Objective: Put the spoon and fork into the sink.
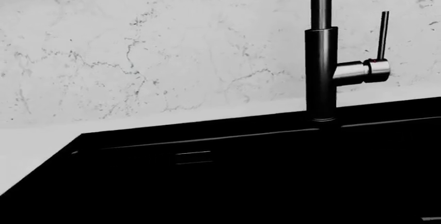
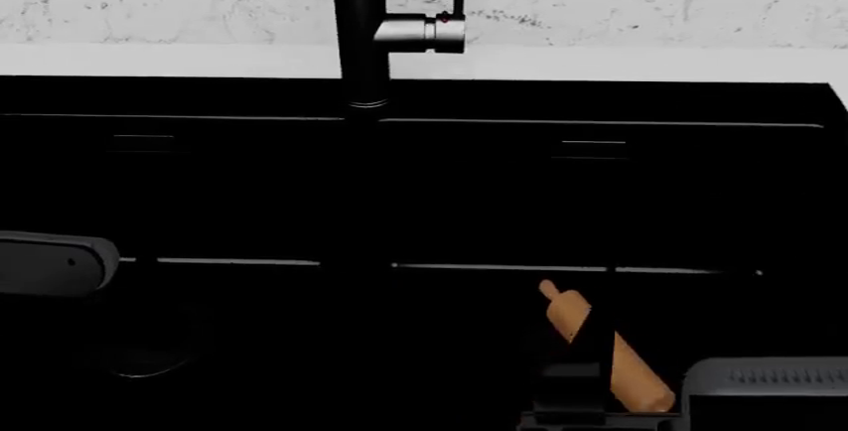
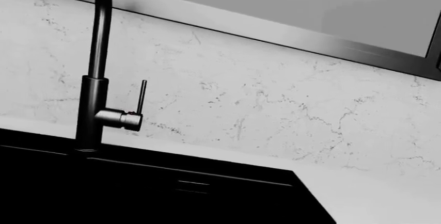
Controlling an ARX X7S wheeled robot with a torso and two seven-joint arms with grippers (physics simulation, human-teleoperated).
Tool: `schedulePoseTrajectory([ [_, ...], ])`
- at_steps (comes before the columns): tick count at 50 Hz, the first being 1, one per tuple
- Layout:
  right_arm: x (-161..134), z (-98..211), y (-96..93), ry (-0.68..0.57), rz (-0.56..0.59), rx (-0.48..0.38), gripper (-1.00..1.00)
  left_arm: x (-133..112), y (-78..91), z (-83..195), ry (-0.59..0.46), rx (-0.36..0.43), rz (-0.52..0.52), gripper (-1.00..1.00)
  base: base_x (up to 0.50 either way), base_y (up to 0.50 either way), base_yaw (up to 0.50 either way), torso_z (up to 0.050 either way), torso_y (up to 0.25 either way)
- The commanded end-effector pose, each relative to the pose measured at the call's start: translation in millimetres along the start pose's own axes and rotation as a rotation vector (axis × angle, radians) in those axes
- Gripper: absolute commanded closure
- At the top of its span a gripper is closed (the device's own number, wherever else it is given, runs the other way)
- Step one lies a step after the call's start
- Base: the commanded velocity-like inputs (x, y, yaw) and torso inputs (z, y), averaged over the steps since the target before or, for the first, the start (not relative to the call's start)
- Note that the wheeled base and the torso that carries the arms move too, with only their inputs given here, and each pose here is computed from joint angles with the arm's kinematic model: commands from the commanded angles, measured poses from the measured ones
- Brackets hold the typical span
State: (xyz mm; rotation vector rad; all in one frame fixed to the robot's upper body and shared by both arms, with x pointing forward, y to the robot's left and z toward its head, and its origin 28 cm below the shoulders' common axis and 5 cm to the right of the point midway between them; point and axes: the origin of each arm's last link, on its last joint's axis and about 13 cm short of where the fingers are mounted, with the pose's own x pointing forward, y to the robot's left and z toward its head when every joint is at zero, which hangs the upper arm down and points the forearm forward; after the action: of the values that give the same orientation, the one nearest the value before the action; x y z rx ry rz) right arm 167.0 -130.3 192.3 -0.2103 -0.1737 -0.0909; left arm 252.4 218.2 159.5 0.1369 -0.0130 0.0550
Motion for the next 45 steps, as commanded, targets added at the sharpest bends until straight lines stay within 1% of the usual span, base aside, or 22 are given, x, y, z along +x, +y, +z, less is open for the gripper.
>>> schedulePoseTrajectory([
  [1,2,0,1.7,-0.039,0.027,0.005,-1.0,3,1.2,0,0.008,-0.009,-0.003,-1.0,0.0,0.5,0.0,0.0,0.0],
  [25,0,0,1.7,-0.043,0.023,0.013,-1.0,3,0.6,-2,0.012,-0.008,-0.007,-1.0,0.0,0.5,0.0,0.0,0.0],
  [26,0,0,2.1,-0.051,0.029,0.037,-1.0,3,0.7,-1,0.012,-0.009,-0.008,-1.0,0.0,0.0,0.0,0.0,0.0],
  [39,1,2,2.1,-0.054,0.031,0.033,-1.0,3,1.1,2,0.011,-0.007,-0.004,-1.0,0.0,0.0,0.0,0.0,0.0],
  [43,2,2,1.7,-0.052,0.032,0.03,-1.0,-1,4.9,11,0.02,-0.009,0.001,-1.0,0.0,0.0,0.0,0.0,0.0],
  [44,2,2,1.3,-0.052,0.033,0.032,-1.0,-3,8.5,18,0.012,0.001,0.02,-1.0,0.0,0.0,0.0,0.0,0.0],
  [45,2,1,1.2,-0.052,0.033,0.031,-1.0,-5,11.5,23,0.013,0.001,0.018,-1.0,0.0,0.0,0.0,0.0,0.0],
])
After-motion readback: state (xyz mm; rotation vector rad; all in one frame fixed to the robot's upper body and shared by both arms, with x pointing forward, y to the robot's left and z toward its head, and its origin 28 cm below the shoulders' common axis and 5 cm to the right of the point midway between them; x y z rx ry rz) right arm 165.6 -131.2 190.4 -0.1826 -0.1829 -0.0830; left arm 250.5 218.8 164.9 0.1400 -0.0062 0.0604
